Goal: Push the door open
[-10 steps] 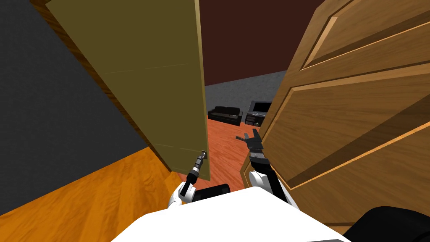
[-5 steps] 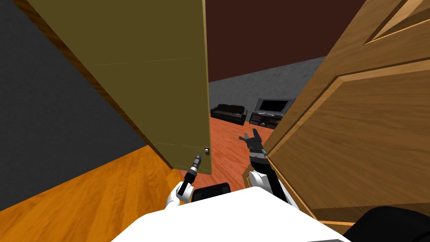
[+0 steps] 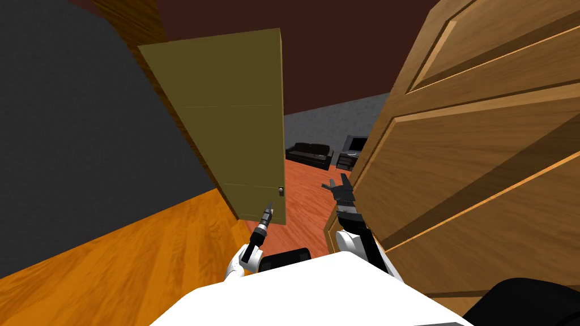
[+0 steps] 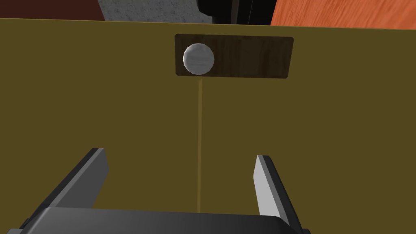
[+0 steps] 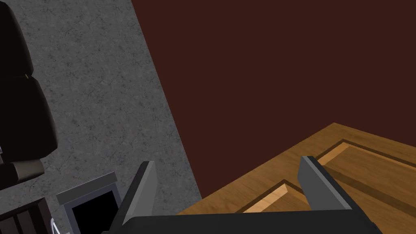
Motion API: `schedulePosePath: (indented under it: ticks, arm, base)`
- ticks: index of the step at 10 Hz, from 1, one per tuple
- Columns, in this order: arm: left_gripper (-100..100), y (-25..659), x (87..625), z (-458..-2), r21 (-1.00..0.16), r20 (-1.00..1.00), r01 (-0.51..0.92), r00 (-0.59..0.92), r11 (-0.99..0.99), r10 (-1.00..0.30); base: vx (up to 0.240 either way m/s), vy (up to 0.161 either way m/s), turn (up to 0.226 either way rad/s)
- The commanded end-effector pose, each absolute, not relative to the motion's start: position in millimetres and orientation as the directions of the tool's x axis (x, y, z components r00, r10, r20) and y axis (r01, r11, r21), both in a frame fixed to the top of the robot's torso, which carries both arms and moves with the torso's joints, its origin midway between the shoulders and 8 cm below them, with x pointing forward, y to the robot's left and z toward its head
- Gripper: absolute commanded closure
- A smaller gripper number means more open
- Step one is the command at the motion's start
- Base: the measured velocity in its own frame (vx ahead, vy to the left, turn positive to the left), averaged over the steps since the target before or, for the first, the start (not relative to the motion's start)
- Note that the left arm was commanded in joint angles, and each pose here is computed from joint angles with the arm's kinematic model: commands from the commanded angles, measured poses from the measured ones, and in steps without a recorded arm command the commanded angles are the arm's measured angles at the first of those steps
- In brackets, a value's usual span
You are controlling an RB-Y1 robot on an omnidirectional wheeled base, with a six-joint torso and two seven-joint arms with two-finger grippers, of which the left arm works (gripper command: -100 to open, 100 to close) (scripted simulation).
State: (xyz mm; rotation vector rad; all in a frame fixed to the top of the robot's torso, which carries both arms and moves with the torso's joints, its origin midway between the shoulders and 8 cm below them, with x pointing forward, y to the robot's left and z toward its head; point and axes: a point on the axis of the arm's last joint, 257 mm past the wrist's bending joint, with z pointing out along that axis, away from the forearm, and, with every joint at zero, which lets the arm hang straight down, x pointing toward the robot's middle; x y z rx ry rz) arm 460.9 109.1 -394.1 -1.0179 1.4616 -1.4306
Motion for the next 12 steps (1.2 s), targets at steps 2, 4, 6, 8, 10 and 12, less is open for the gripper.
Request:
schedulePosePath:
  ticks: [2, 4, 6, 8, 10, 12]
  arm:
    - [-100, 105.3, 462.4, -392.0, -1.000, -0.010, 0.001, -0.324, 0.010, -0.946]
    - [-100, 112.0, 462.8, -393.4, -1.000, -0.022, 0.002, -0.317, 0.023, -0.948]
    - [-100, 115.8, 463.0, -393.9, -1.000, -0.031, 0.005, -0.312, 0.031, -0.950]
    - [-100, 117.6, 463.0, -394.2, -0.999, -0.036, 0.007, -0.306, 0.036, -0.951]
    - [-100, 116.6, 462.9, -394.0, -0.999, -0.036, 0.009, -0.301, 0.035, -0.953]
    - [-100, 111.9, 462.5, -393.2, -1.000, -0.030, 0.011, -0.296, 0.028, -0.955]
  base:
    - [-0.189, 0.003, 0.034]
    - [0.108, -0.021, -0.026]
    - [0.183, -0.073, -0.017]
    - [0.205, -0.044, -0.026]
    - [0.207, -0.068, -0.026]
    - [0.201, -0.052, -0.033]
